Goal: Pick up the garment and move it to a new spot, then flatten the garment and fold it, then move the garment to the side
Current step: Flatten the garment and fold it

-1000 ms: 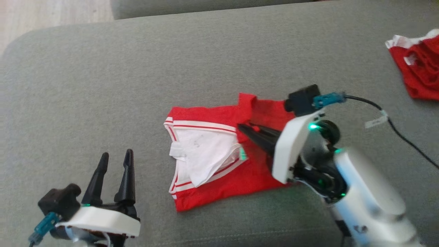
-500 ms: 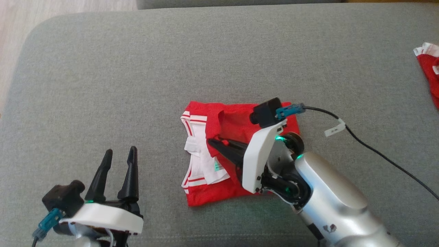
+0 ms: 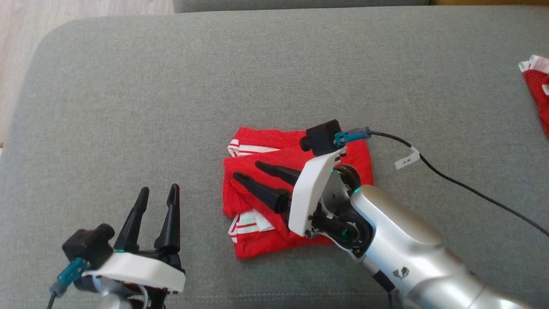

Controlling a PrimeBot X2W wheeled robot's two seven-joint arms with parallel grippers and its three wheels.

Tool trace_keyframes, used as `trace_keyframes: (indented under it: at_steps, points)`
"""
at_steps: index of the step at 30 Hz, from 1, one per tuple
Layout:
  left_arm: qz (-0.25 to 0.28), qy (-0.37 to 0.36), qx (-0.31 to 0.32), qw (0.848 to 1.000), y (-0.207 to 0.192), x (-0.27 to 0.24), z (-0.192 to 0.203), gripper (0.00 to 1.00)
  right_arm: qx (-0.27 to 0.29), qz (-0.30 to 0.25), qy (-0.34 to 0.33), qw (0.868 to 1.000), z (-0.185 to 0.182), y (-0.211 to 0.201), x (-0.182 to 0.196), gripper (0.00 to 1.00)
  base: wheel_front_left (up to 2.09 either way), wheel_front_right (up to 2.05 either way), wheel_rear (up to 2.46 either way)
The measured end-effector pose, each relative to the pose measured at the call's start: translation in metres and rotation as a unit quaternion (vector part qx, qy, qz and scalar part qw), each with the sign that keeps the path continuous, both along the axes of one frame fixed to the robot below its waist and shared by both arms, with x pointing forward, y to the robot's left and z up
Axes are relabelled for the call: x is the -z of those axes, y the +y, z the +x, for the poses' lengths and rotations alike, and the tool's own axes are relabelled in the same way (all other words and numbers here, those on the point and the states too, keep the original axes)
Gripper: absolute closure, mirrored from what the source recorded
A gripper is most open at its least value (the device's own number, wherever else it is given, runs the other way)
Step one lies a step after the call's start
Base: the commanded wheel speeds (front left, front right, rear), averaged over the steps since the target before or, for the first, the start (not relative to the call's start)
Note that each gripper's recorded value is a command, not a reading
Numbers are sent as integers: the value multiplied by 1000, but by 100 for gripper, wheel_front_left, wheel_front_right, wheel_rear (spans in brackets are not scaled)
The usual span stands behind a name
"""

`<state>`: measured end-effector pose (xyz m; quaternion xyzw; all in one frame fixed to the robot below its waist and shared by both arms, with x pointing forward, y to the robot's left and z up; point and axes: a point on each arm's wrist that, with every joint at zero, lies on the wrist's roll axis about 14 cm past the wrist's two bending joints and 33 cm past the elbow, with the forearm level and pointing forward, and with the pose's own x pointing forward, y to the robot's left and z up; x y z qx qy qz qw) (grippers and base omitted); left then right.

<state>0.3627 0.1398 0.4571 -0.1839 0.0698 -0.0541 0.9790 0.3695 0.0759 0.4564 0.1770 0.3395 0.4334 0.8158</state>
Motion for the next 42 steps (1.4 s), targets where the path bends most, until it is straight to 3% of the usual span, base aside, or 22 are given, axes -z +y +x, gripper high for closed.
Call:
trace_keyframes:
  at_steps: [11,22,23,25,29,39,42]
  points:
    - [-2,-2,12,1000,-8,-1,3,0,98,50,-79,991,53,-24,-39,0,0,0,0]
    - [-4,-5,27,1000,-18,-2,6,0,125,-12,-171,977,64,-61,-35,0,0,0,0]
    - [-4,-5,28,1000,-18,-2,6,0,124,-17,-169,978,60,-63,-29,7,0,0,0]
    - [-4,-5,27,1000,-17,-2,6,0,119,-29,-158,980,47,-65,-11,55,0,0,0]
    - [-3,-5,25,1000,-15,-2,6,0,98,-49,-115,987,12,-62,27,100,0,0,0]
    - [2,-3,11,1000,-6,-2,4,0,69,-78,-91,990,-14,-53,66,100,0,0,0]
    - [4,-3,5,1000,-1,-2,4,0,37,-83,-85,992,-29,-39,74,100,0,0,0]
